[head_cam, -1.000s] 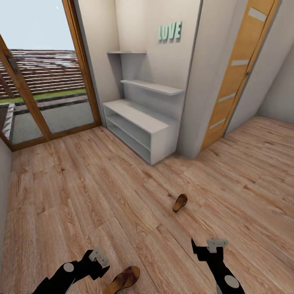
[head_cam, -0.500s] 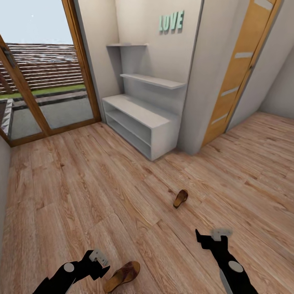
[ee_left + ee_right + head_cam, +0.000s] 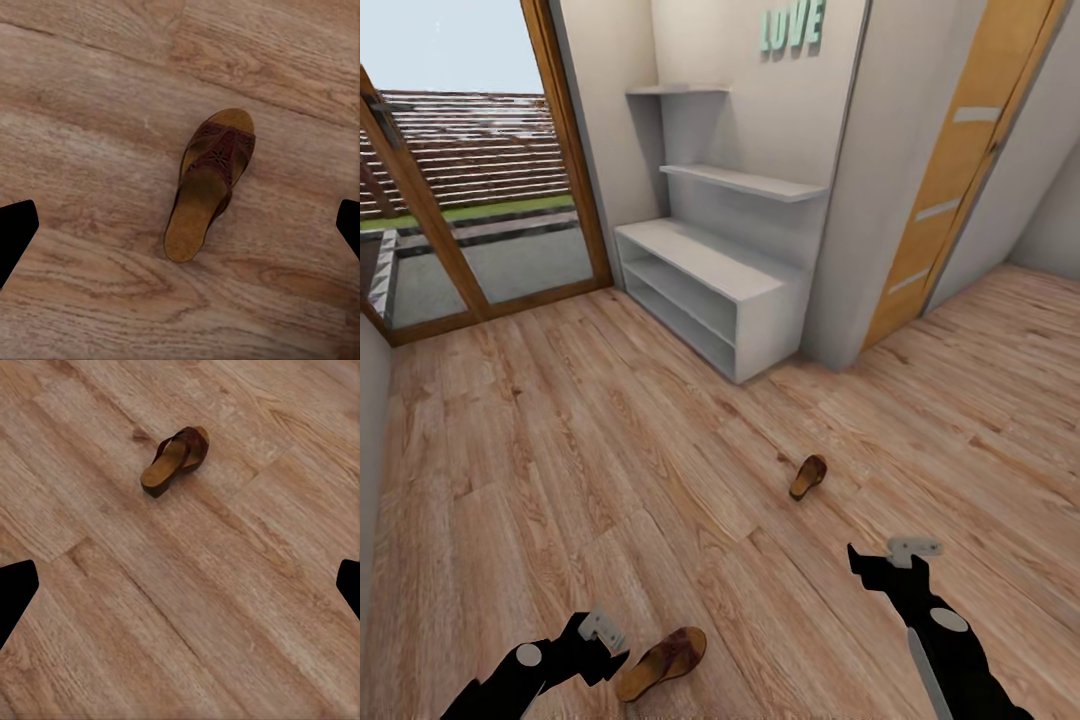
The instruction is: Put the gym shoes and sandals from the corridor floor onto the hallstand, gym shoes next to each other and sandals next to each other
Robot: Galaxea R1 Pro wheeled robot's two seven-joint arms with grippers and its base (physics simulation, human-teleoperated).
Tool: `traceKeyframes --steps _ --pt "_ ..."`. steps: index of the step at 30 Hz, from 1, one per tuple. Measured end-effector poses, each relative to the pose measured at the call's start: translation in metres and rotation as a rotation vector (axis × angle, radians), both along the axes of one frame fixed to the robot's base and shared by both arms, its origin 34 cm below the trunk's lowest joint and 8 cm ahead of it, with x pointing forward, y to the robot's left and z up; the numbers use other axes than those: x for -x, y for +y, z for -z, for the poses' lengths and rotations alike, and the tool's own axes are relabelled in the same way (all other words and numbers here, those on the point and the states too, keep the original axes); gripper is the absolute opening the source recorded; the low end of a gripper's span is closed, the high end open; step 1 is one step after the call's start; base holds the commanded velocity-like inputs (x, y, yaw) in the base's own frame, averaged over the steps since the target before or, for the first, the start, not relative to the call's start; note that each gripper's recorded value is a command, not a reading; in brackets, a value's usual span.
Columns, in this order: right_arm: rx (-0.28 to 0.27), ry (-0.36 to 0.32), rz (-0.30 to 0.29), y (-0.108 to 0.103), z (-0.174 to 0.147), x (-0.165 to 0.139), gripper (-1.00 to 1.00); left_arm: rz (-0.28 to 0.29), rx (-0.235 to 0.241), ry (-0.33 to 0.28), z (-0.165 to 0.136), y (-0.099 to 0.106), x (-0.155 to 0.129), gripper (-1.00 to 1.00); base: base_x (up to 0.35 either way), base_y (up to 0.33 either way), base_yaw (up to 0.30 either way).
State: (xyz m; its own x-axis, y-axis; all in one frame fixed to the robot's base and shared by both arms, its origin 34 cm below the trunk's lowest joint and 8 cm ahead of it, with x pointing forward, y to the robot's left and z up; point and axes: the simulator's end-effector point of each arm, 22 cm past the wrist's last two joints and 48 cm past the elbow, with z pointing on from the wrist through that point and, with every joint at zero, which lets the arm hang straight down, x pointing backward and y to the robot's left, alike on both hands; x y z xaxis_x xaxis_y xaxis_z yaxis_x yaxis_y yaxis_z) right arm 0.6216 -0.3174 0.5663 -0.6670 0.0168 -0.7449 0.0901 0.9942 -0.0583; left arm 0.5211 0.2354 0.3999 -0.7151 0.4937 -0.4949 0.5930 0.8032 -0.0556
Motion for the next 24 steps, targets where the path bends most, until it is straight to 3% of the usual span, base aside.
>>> traceKeyframes --steps 9,15,24 --pt "0.0 0.022 -0.002 0.001 0.027 0.006 1.0 -0.003 -0.01 0.007 0.023 0.002 0.005 1.0 0.0 0.0 0.069" --pt "-0.002 0.032 -0.003 0.003 0.044 0.01 1.0 0.023 -0.043 0.007 0.04 0.005 0.01 1.0 0.0 0.0 0.071" --pt "-0.003 0.047 -0.003 0.003 0.069 0.016 1.0 0.052 -0.041 0.014 0.063 -0.01 0.016 1.0 0.0 0.0 0.049"
